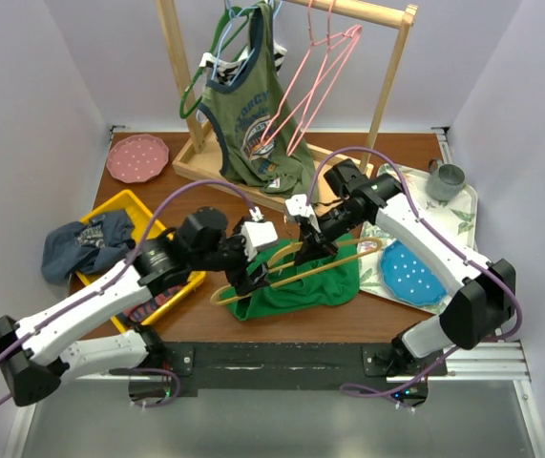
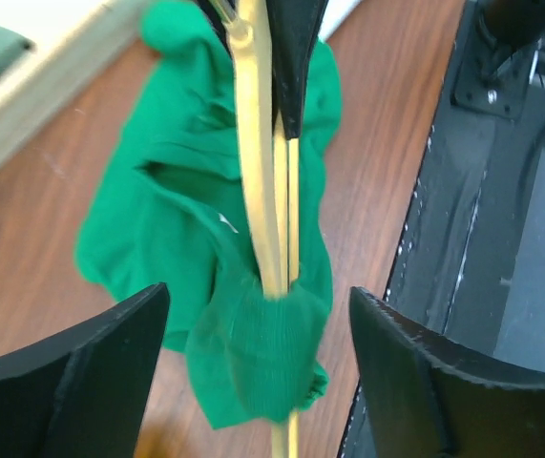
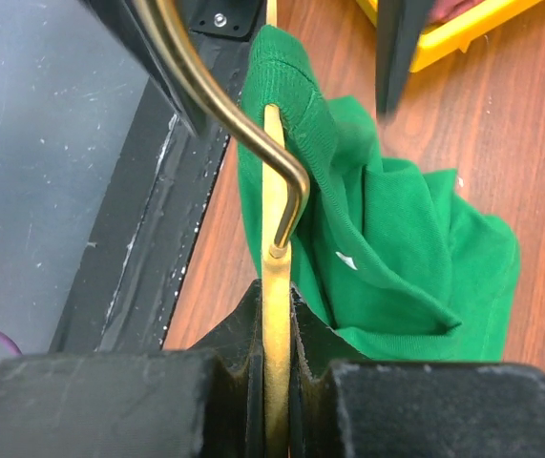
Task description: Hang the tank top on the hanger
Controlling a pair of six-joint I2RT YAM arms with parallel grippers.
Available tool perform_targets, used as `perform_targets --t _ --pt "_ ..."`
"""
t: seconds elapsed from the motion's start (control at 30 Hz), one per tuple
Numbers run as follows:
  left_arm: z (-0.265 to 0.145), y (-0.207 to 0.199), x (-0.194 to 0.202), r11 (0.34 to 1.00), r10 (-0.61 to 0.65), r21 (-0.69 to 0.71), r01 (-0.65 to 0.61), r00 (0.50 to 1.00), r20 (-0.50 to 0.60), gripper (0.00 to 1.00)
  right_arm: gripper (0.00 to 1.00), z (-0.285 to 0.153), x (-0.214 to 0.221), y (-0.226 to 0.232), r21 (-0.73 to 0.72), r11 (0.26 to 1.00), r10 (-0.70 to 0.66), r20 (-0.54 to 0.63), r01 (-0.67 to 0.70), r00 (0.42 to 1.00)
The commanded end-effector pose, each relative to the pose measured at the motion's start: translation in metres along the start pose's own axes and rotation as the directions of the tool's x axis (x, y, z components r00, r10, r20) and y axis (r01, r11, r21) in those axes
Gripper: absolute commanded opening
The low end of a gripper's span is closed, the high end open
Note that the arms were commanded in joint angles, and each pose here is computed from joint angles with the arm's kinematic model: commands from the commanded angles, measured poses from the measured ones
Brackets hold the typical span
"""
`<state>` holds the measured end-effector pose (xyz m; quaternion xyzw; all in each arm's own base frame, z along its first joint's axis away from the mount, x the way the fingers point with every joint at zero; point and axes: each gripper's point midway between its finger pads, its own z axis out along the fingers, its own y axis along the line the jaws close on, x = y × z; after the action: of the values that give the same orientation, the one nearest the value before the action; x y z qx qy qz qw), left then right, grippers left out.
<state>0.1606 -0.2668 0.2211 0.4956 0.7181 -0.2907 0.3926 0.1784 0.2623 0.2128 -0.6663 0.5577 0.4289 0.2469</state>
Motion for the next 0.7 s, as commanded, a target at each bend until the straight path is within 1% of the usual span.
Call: perform_targets --t 0.0,0.03,0.1,0.13,0.17,0.2,0.27,0.3,0.33,0.37,0.4,0.43,0.47,0.5,0.53,0.6,0.63,0.67 --pt "0.008 -0.009 -0.023 0.994 0.067 0.081 -0.072 0.996 0.063 0.76 0.01 -0.004 -0.013 -0.003 0.023 0.997 -0.068 0.012 0.067 0.998" --pt "0.015 -0.008 -0.017 0.994 0.056 0.089 -0.059 0.998 0.035 0.72 0.01 -0.004 -0.013 -0.001 0.025 0.997 -0.073 0.013 0.073 0.997" --pt "0.020 -0.007 -0.013 0.995 0.038 0.097 -0.039 0.999 0.013 0.50 0.02 -0.003 -0.013 0.000 0.024 0.997 -0.080 0.015 0.079 0.997" --pt "0.024 -0.008 -0.010 0.994 0.020 0.107 -0.019 1.000 -0.003 0.36 0.03 -0.002 -0.012 0.002 0.023 0.997 -0.080 0.014 0.079 0.997" --pt "0.026 -0.009 -0.008 0.994 0.007 0.108 -0.006 1.000 -0.012 0.06 0.03 -0.003 -0.011 0.001 0.028 0.997 -0.077 0.015 0.076 0.997" --pt "0.028 -0.008 -0.005 0.995 -0.006 0.102 0.008 1.000 -0.020 0.00 0.03 -0.003 -0.011 0.001 0.033 0.996 -0.080 0.015 0.079 0.997" --pt "0.026 -0.007 -0.001 0.996 -0.051 0.076 0.053 0.998 -0.022 0.00 0.06 -0.004 -0.010 0.001 0.047 0.997 -0.064 0.009 0.064 0.998" --pt "0.027 -0.007 0.006 0.995 -0.070 0.065 0.072 0.997 -0.027 0.00 0.17 -0.006 -0.012 -0.002 0.066 0.996 -0.068 0.010 0.067 0.998" --pt "0.020 -0.006 0.004 0.994 -0.105 0.040 0.105 0.994 0.000 0.00 0.29 -0.008 -0.013 -0.004 0.091 0.995 -0.030 0.008 0.030 1.000" --pt "0.017 -0.005 0.006 0.990 -0.138 0.021 0.138 0.990 0.014 0.00 0.39 -0.016 -0.015 -0.010 0.150 0.988 -0.030 -0.012 0.031 0.999" --pt "0.017 -0.006 0.016 0.986 -0.166 0.006 0.166 0.986 0.021 0.00 0.48 -0.026 -0.021 -0.021 0.213 0.976 -0.038 0.004 0.037 0.999" --pt "0.006 -0.007 0.011 0.978 -0.206 -0.008 0.207 0.976 0.072 0.00 0.68 -0.039 -0.030 -0.027 0.266 0.964 0.000 0.032 -0.009 0.999" --pt "0.003 -0.008 0.012 0.973 -0.229 -0.014 0.231 0.969 0.095 0.00 0.74 -0.051 -0.037 -0.031 0.299 0.954 0.002 0.064 -0.021 0.998" --pt "0.004 -0.008 0.022 0.965 -0.256 -0.024 0.260 0.960 0.111 0.00 0.79 -0.078 -0.038 -0.041 0.371 0.927 0.020 0.100 -0.056 0.995" --pt "-0.007 -0.010 0.018 0.955 -0.287 -0.028 0.295 0.944 0.162 0.00 0.85 -0.096 -0.048 -0.044 0.412 0.907 0.037 0.136 -0.090 0.990" --pt "-0.010 -0.009 0.030 0.940 -0.325 -0.051 0.339 0.929 0.178 0.00 0.93 -0.129 -0.050 -0.046 0.485 0.866 0.042 0.174 -0.123 0.984" --pt "-0.020 -0.008 0.028 0.918 -0.366 -0.063 0.390 0.900 0.238 0.00 0.98 -0.146 -0.050 -0.047 0.549 0.825 0.037 0.188 -0.136 0.981" --pt "-0.022 -0.007 0.028 0.909 -0.384 -0.066 0.412 0.887 0.254 0.00 0.99 -0.149 -0.049 -0.045 0.561 0.810 0.056 0.211 -0.168 0.976"
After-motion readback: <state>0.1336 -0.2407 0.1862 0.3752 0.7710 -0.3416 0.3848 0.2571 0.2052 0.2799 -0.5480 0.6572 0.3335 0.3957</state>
